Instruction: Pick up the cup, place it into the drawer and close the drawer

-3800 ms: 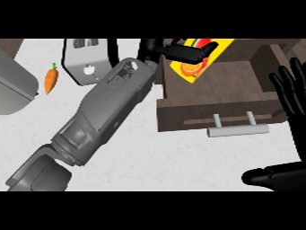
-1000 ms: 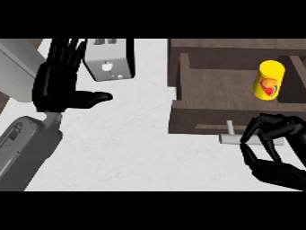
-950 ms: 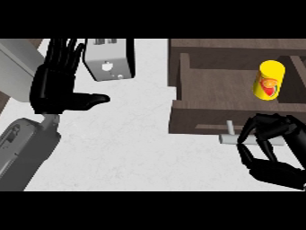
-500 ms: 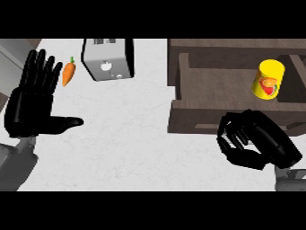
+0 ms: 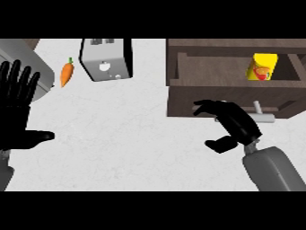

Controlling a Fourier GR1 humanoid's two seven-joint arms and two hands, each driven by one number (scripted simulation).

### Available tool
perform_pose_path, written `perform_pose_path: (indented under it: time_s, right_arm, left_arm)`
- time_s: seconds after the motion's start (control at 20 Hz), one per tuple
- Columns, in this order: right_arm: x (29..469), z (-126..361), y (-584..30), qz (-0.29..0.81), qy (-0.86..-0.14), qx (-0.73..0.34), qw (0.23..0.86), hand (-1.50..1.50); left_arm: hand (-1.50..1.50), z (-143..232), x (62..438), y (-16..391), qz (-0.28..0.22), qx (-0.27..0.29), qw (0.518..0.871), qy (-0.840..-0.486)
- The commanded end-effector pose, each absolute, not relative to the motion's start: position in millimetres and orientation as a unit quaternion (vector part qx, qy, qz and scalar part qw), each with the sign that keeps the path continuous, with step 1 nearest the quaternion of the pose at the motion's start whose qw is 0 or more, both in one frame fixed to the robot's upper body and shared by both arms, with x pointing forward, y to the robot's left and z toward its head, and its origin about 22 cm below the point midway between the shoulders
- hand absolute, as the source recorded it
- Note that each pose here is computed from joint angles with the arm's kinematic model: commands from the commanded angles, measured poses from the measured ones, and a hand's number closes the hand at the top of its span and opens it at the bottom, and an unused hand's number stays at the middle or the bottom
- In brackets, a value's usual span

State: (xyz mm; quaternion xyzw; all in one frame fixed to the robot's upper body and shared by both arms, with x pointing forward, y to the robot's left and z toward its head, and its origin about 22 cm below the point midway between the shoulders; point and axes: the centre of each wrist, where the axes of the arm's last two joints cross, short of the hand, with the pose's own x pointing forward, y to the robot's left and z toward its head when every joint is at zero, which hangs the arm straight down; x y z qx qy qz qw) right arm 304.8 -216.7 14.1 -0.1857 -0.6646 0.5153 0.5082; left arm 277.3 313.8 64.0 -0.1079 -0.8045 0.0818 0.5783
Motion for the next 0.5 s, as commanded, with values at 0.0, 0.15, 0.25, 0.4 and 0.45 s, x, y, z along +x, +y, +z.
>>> perform_pose_path:
  time_s: [0.0,0.15,0.25,0.4,0.45]
  right_arm:
    - [327,-13,-223,0.54,-0.642,-0.189,0.51,-1.5]
    - [344,-23,-217,0.532,-0.635,-0.186,0.528,-1.5]
    - [360,-19,-213,0.523,-0.641,-0.182,0.531,-1.5]
    - [374,-22,-209,0.519,-0.642,-0.172,0.537,-1.5]
    - [380,-20,-231,0.511,-0.644,-0.165,0.545,-1.5]
  left_arm:
    - [-1.5,65,279,341,0.085,-0.102,0.573,-0.809]
    - [-1.5,61,260,348,0.078,-0.116,0.577,-0.805]
    - [-1.5,54,257,325,0.088,-0.112,0.573,-0.807]
    - [-1.5,44,253,356,0.083,-0.119,0.573,-0.807]
    - [-1.5,60,265,342,0.087,-0.128,0.584,-0.797]
